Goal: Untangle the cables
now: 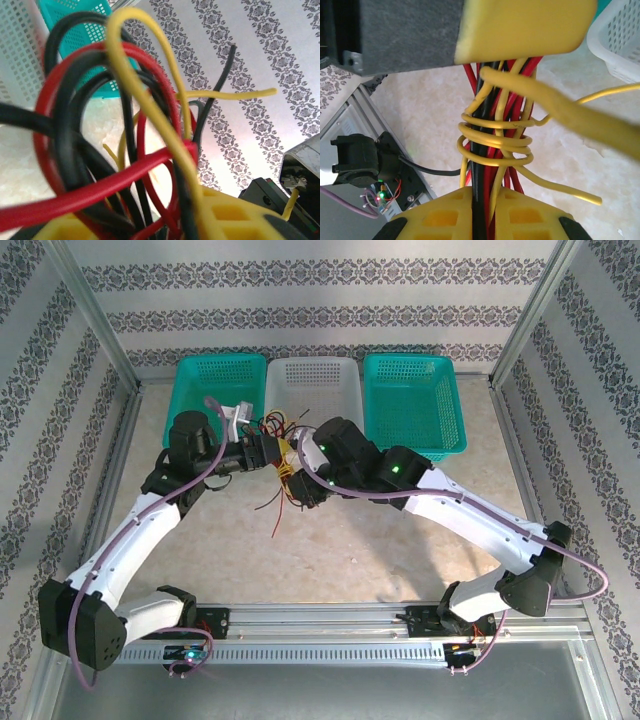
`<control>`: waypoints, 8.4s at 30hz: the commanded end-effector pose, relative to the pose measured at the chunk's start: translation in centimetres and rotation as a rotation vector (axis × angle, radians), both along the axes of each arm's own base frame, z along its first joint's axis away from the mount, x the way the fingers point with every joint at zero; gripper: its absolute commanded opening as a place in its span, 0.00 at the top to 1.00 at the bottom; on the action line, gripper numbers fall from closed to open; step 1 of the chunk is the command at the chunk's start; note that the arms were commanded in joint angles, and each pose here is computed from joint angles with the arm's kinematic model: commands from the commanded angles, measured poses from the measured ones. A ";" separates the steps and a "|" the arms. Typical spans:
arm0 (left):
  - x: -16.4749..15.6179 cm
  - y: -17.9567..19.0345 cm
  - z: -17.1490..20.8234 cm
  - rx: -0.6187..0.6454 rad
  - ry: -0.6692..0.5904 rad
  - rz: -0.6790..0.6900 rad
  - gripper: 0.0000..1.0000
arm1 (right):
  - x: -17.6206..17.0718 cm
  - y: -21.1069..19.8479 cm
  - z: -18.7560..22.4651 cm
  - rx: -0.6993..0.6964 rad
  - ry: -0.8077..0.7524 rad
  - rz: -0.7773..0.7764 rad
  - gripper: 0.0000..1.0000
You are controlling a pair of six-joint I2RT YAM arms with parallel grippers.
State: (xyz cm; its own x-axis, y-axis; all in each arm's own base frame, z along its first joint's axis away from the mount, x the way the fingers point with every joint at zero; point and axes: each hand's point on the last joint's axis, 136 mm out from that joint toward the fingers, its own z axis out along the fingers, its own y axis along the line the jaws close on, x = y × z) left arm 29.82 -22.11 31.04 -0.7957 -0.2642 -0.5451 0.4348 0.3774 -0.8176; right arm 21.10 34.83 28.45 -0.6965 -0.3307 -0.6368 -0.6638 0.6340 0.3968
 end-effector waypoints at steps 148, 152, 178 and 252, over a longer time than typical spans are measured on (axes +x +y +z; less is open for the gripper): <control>7.1 2.6 11.1 -0.251 -0.637 0.659 1.00 | 0.7 -3.8 13.9 1.140 0.048 -0.291 1.00; 5.8 1.4 10.1 -0.262 -0.640 0.559 1.00 | 1.3 -4.8 15.6 1.041 -0.036 -0.344 1.00; -7.0 0.6 17.2 -0.533 -0.670 0.048 1.00 | 12.8 -9.7 17.1 0.814 -0.057 -0.568 1.00; -1.7 2.9 13.1 -0.511 -0.578 0.040 1.00 | 23.2 -16.4 19.2 0.737 -0.110 -0.630 1.00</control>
